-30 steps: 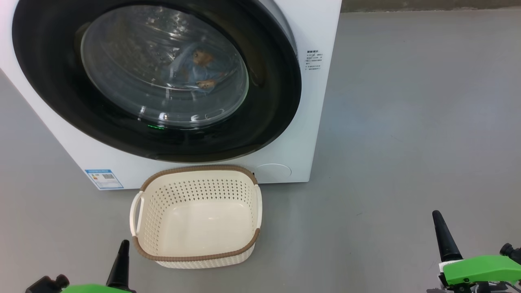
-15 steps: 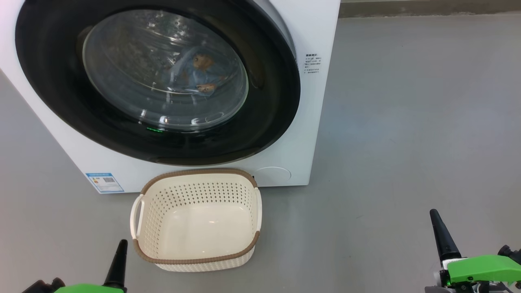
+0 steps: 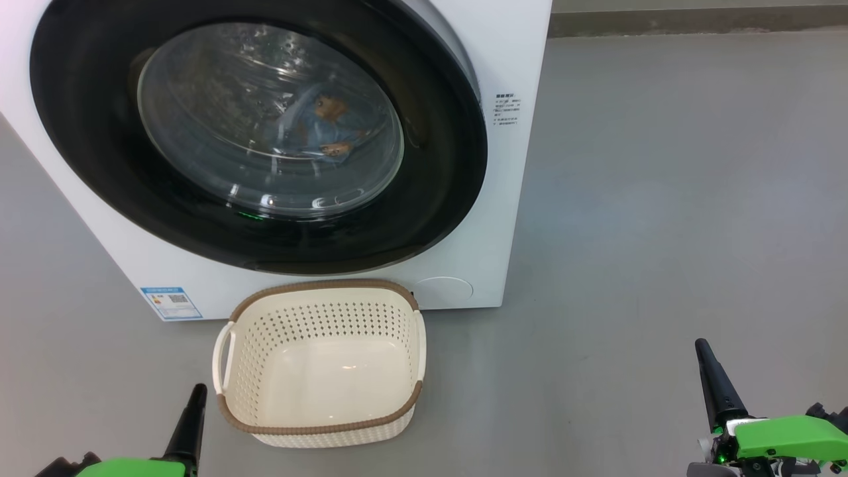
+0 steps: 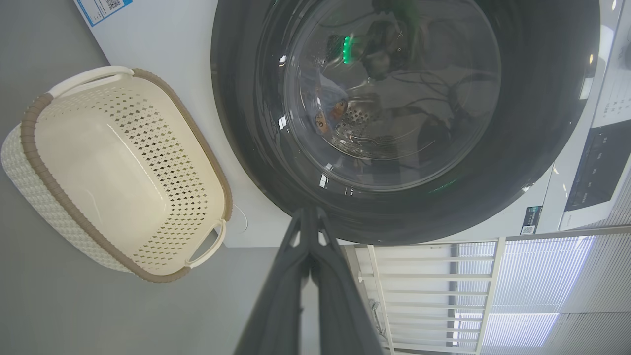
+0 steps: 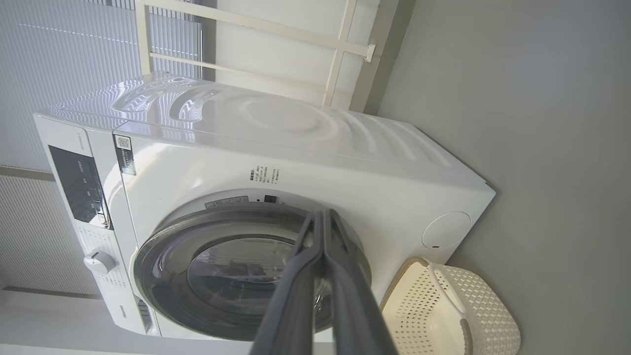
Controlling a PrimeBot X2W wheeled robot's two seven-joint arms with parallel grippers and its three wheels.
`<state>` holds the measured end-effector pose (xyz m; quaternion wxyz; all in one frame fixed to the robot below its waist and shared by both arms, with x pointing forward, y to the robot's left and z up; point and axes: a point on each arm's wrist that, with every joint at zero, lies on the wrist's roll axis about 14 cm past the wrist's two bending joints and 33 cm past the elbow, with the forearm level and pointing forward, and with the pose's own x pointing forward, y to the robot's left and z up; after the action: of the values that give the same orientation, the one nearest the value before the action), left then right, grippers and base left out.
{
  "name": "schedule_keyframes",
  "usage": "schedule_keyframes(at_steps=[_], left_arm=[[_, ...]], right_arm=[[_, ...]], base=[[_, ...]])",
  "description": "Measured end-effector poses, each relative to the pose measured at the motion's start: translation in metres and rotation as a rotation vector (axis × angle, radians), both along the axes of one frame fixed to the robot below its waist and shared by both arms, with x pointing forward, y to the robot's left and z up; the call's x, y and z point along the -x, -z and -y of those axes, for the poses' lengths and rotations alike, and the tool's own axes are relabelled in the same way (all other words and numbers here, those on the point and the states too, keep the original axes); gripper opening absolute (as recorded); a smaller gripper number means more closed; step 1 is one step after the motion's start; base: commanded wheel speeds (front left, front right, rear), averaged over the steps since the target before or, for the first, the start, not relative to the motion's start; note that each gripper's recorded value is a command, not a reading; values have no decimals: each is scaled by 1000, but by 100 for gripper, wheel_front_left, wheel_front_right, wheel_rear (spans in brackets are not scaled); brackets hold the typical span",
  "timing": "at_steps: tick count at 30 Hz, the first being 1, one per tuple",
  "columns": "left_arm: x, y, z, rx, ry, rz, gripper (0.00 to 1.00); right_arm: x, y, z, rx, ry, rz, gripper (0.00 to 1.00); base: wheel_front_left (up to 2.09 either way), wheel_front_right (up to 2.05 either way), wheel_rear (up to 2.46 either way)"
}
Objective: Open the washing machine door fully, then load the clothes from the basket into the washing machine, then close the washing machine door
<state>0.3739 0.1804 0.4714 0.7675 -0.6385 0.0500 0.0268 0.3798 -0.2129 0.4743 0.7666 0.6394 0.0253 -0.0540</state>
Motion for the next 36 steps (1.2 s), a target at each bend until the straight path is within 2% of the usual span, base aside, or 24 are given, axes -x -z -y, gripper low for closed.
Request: schedule_keyframes(at_steps=[19, 36], left_arm=[[-4, -14, -3, 198, -11, 39, 0], [-4, -13, -5, 201, -16, 39, 0]], right_arm=[[1, -12, -4, -176, -2, 51, 0], [1, -12, -4, -178, -1, 51, 0]], base=[[0, 0, 0], [0, 0, 0]])
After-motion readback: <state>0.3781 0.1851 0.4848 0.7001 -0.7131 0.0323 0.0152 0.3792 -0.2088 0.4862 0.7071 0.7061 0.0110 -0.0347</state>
